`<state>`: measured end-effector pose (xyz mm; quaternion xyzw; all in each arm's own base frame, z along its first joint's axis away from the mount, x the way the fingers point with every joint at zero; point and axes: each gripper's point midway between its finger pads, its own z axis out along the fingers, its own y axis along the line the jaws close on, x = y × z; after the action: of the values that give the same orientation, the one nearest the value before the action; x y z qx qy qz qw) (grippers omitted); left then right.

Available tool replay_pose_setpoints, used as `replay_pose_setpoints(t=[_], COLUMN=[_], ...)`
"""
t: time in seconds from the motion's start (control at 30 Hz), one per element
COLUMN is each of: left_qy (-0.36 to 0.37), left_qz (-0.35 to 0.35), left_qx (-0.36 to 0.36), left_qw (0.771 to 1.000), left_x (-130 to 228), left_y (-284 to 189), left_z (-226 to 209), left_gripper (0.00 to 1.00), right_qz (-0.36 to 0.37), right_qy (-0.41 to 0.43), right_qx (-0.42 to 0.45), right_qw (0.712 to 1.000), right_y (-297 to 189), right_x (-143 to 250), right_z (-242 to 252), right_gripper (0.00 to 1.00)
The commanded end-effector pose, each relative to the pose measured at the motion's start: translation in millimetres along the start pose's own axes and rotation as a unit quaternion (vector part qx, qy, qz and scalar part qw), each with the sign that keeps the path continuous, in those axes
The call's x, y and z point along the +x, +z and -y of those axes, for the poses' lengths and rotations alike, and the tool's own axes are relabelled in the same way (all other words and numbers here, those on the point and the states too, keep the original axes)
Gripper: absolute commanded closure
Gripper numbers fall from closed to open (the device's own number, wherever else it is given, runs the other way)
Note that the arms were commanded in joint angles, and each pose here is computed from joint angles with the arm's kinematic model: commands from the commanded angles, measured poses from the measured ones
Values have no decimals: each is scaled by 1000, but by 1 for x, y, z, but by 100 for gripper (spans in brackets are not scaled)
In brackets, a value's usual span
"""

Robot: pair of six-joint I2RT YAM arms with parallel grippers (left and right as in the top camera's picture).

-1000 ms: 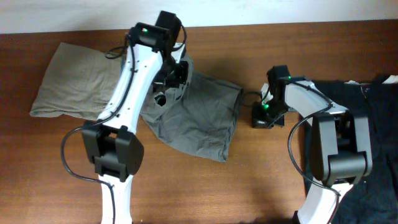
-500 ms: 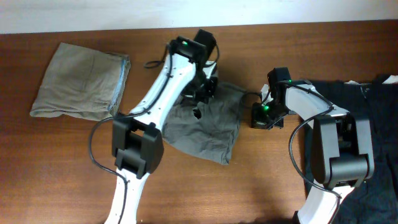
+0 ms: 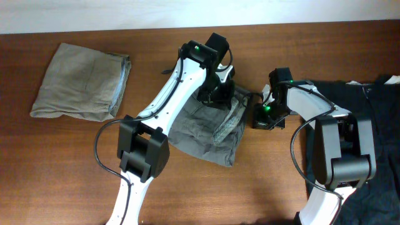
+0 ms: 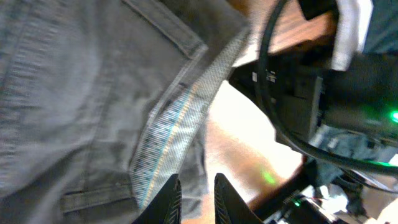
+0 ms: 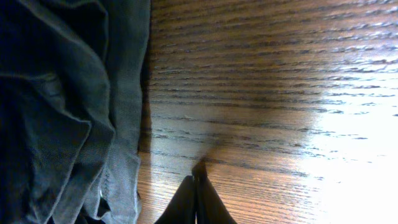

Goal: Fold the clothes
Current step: 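Lift the shorts' left end with the left gripper and fold rightward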

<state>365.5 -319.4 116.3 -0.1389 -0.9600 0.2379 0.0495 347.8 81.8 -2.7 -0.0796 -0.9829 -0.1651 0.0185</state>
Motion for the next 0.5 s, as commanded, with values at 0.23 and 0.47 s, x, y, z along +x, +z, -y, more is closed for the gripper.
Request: replay_pose_setpoints(t=[0.23, 0.47], left_qy=[79, 191], left_qz=[-83, -139], left_qx=[-223, -254], left_qw=[968, 938], left_x=[40, 64], left_y=[-24, 9], left_z=[-80, -62], left_gripper=[60, 49], right_qz=[-18, -20], right_qy=[9, 10], right_qx=[21, 21], right_qw=[1000, 1000], right_y=[13, 13], right_x=[11, 12], right_z=[11, 11], right_gripper=[95, 95])
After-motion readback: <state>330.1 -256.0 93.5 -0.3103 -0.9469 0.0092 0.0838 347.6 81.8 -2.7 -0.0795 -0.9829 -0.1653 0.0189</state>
